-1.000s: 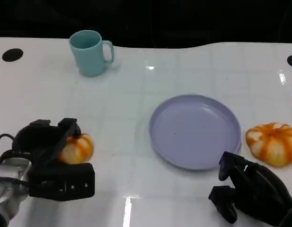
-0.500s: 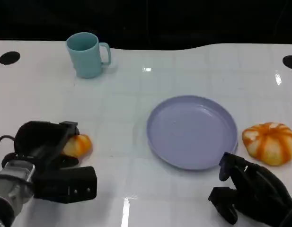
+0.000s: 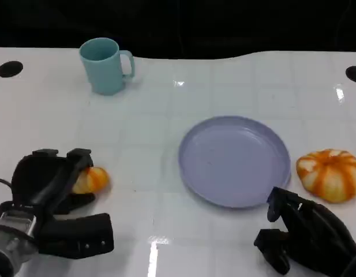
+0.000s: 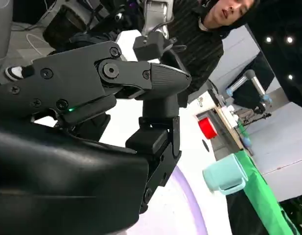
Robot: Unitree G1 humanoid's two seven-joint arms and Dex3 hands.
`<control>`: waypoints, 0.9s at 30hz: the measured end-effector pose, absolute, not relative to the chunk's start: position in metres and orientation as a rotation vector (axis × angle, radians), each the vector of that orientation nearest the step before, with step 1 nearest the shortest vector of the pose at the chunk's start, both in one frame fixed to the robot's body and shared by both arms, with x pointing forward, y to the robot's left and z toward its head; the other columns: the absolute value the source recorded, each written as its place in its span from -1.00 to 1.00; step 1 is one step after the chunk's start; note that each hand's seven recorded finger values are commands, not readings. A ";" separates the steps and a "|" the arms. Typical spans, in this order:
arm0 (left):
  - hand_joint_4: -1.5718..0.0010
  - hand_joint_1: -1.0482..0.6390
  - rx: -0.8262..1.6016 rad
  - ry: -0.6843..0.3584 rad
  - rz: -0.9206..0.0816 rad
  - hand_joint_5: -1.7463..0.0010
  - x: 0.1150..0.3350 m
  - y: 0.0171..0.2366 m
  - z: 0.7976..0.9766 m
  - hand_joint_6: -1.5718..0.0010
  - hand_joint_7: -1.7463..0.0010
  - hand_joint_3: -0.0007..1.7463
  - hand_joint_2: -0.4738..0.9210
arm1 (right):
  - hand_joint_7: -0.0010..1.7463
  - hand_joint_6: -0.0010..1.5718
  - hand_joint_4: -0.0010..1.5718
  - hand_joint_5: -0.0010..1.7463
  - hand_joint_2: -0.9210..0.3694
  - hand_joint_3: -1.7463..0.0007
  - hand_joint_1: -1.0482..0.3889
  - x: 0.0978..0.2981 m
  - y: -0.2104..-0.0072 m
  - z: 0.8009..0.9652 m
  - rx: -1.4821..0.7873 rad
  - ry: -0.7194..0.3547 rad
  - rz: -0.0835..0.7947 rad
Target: Grasp the bread from the table and place it into the plate.
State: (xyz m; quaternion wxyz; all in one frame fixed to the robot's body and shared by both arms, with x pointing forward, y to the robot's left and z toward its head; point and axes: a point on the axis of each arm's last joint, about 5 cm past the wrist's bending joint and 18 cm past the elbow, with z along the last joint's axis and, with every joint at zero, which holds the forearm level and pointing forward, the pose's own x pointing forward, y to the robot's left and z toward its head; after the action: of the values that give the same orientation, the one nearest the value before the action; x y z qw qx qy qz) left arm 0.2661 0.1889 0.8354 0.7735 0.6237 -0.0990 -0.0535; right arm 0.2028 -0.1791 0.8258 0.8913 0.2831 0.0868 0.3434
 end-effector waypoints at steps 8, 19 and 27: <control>-1.00 0.04 1.165 -0.214 -0.007 -1.00 0.271 0.182 0.842 -0.69 -1.00 0.41 0.29 | 1.00 0.20 0.45 1.00 -0.98 0.44 -0.38 0.204 -0.180 0.826 0.590 0.192 0.716; -0.92 0.04 1.038 -0.337 -0.030 -1.00 0.286 0.160 0.861 -0.59 -1.00 0.59 0.25 | 1.00 0.19 0.44 1.00 -0.99 0.41 -0.38 0.204 -0.180 0.826 0.587 0.194 0.716; -0.85 -0.02 0.968 -0.413 -0.069 -1.00 0.293 0.134 0.870 -0.50 -1.00 0.64 0.23 | 1.00 0.18 0.44 1.00 -0.97 0.41 -0.37 0.204 -0.180 0.826 0.583 0.193 0.713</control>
State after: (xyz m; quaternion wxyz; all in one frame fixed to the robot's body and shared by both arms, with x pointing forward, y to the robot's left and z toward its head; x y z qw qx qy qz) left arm 0.2935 0.1340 0.8703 0.8641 0.4619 -0.1969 -0.0331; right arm 0.2042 -0.1802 0.8261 0.8913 0.2807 0.0930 0.3436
